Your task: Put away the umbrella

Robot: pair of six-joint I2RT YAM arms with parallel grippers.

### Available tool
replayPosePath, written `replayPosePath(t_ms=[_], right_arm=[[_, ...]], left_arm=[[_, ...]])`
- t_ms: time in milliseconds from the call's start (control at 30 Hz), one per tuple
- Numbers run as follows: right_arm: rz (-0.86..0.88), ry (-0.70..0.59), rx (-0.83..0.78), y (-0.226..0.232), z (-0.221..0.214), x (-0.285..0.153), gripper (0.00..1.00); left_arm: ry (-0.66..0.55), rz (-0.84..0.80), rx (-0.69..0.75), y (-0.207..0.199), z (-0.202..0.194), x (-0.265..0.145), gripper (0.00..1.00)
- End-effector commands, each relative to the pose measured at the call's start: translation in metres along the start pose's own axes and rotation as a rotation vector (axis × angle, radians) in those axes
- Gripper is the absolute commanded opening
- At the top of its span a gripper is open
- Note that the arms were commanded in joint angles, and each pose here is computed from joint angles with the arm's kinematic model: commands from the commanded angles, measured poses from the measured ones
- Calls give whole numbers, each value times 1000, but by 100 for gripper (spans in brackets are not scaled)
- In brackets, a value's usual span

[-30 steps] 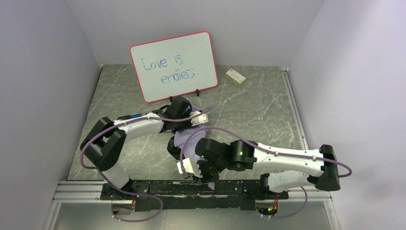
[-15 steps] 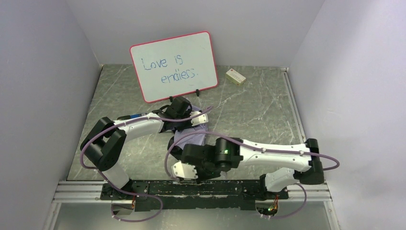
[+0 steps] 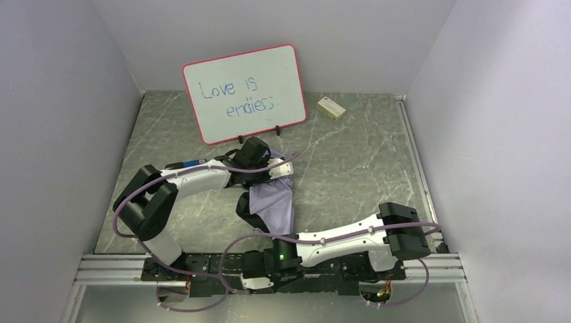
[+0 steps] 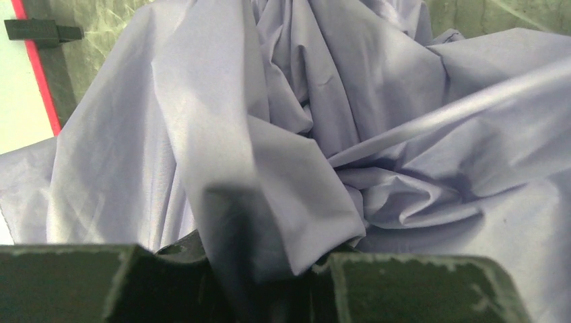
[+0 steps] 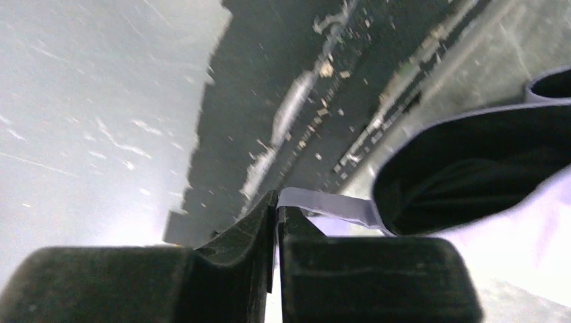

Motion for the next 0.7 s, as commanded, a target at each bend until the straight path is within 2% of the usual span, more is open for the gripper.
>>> replayPosePath(t_ms=[0,233,333,467,667], right_arm=[[165,-164,-74,52,31,12,12],[188,-346,-80,59,41,-12,37],[132,-390,-69,54,37,-26,38],[27,-521,-13,43,33,-52,38],[-173,-718,240,21,27,-78,39]], left_arm=[[-14,47,11,8,3,-4,6],[-15,44,13,6,4,-4,6],[-14,45,16,6,4,-4,6],[-14,46,18,5,4,-4,6],[-9,44,17,5,4,-3,6]])
Point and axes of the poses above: each gripper's point midway between its finger pads, its own x axis out along the fingers, its own y axis along the line the jaws close on, z = x × y, the point moved 9 cm from there along -x, back along the fingers, and after that the axes turned 4 degrees about x, right-handed, at the moved point
